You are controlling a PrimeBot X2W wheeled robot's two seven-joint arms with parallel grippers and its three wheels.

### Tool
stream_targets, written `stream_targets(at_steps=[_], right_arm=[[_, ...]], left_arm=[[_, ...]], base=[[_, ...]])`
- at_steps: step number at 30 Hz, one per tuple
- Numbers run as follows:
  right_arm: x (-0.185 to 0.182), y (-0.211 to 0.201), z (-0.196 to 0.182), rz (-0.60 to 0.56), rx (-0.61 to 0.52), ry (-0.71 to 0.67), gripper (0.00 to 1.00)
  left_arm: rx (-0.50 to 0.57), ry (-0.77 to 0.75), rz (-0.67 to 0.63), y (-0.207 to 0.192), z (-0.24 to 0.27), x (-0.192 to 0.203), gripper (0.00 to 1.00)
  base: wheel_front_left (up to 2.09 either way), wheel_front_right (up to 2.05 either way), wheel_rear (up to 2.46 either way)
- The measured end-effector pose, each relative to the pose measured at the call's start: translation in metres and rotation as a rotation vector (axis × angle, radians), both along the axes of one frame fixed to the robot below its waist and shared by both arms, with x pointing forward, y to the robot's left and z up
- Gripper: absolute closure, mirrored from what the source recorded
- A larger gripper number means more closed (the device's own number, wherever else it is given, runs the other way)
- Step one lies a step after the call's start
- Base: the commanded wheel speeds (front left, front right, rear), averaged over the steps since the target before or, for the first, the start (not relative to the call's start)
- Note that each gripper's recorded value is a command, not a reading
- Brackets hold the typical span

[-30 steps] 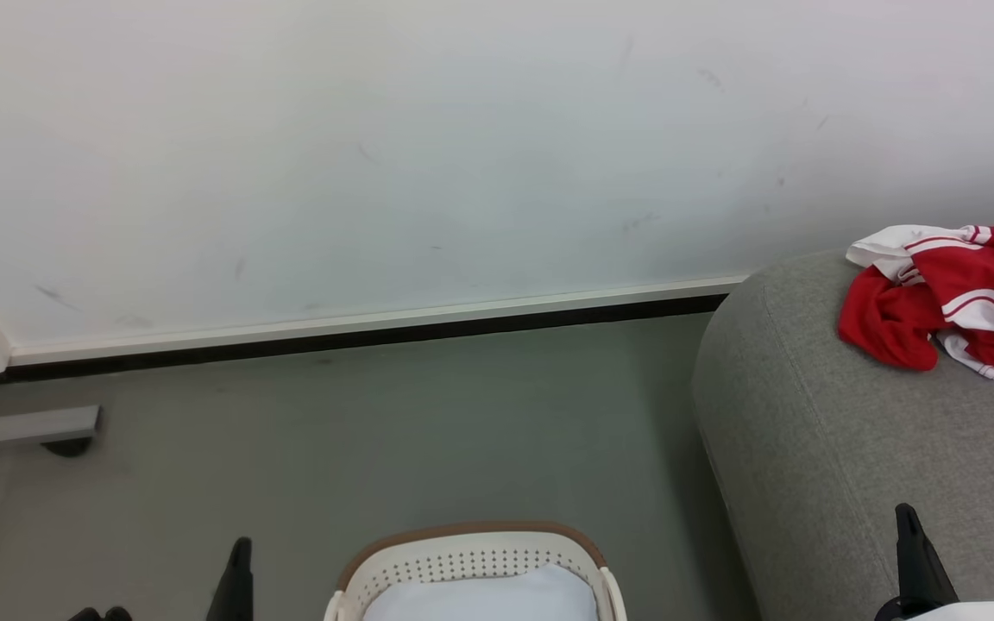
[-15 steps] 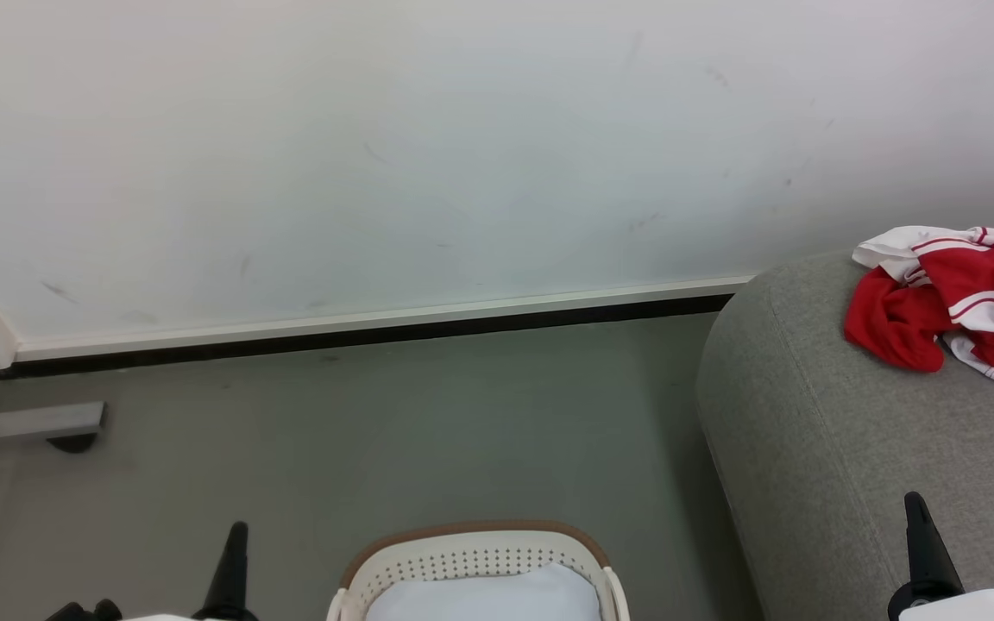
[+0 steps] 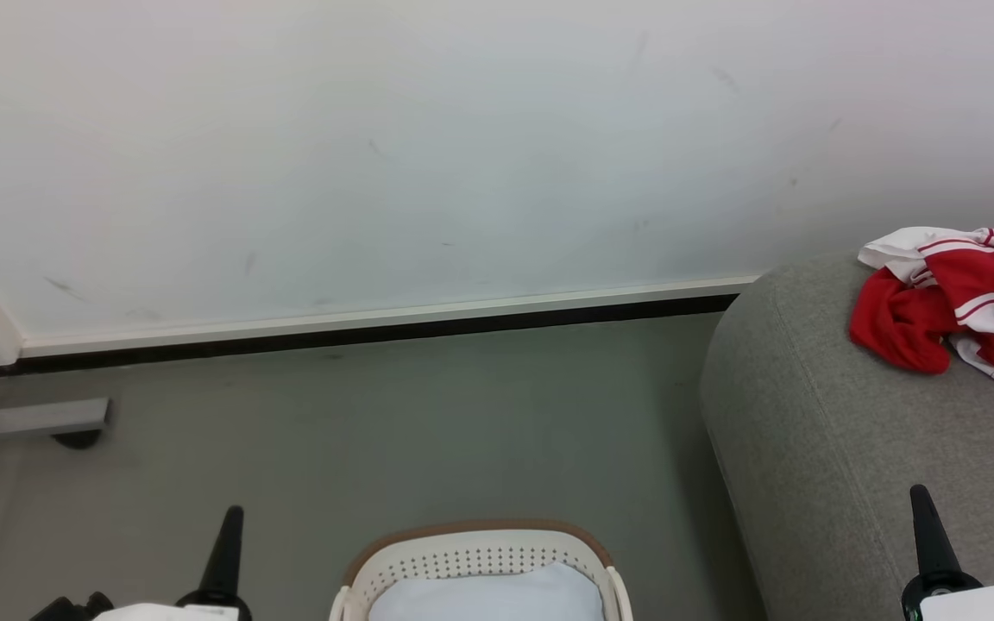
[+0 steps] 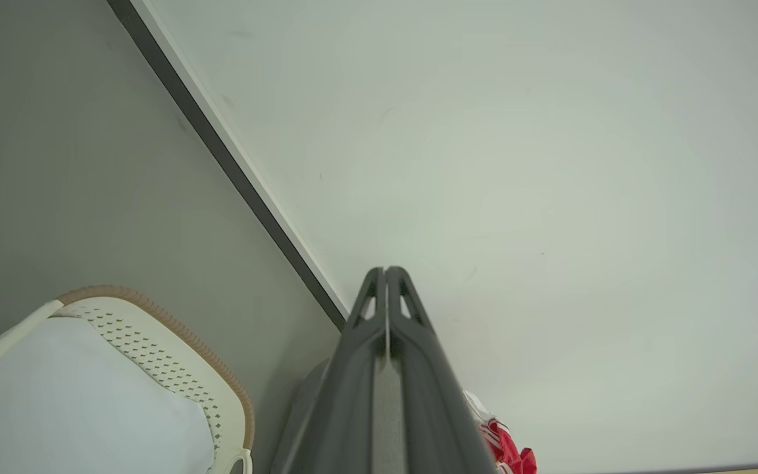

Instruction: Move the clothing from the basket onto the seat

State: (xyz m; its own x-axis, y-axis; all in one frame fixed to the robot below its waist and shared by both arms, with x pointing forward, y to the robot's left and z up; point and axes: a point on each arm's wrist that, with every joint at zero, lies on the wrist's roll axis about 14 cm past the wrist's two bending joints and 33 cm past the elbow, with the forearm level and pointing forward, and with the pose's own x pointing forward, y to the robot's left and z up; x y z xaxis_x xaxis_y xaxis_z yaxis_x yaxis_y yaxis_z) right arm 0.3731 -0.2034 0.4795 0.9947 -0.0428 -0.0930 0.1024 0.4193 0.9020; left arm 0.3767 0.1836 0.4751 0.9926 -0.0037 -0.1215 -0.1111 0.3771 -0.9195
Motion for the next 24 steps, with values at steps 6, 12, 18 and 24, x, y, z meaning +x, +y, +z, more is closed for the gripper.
stream_targets(at_steps=[6, 12, 18, 24], right_arm=[[0.001, 0.000, 0.002, -0.002, 0.061, -0.007, 1.00], [0.004, 0.000, 0.005, -0.002, 0.117, -0.019, 1.00], [0.006, 0.001, 0.009, 0.002, 0.171, -0.031, 1.00], [0.008, 0.001, 0.012, 0.002, 0.222, -0.043, 1.00]], left_arm=[[-0.057, -0.011, 0.003, 0.001, 0.004, 0.002, 1.00], [-0.109, -0.024, 0.010, 0.003, 0.007, 0.004, 1.00], [-0.154, -0.032, 0.013, 0.005, 0.010, 0.005, 1.00], [-0.196, -0.048, 0.016, 0.007, 0.014, 0.006, 1.00]], base=[[0.00, 0.00, 0.00], [0.00, 0.00, 0.00], [0.00, 0.00, 0.00], [0.00, 0.00, 0.00]])
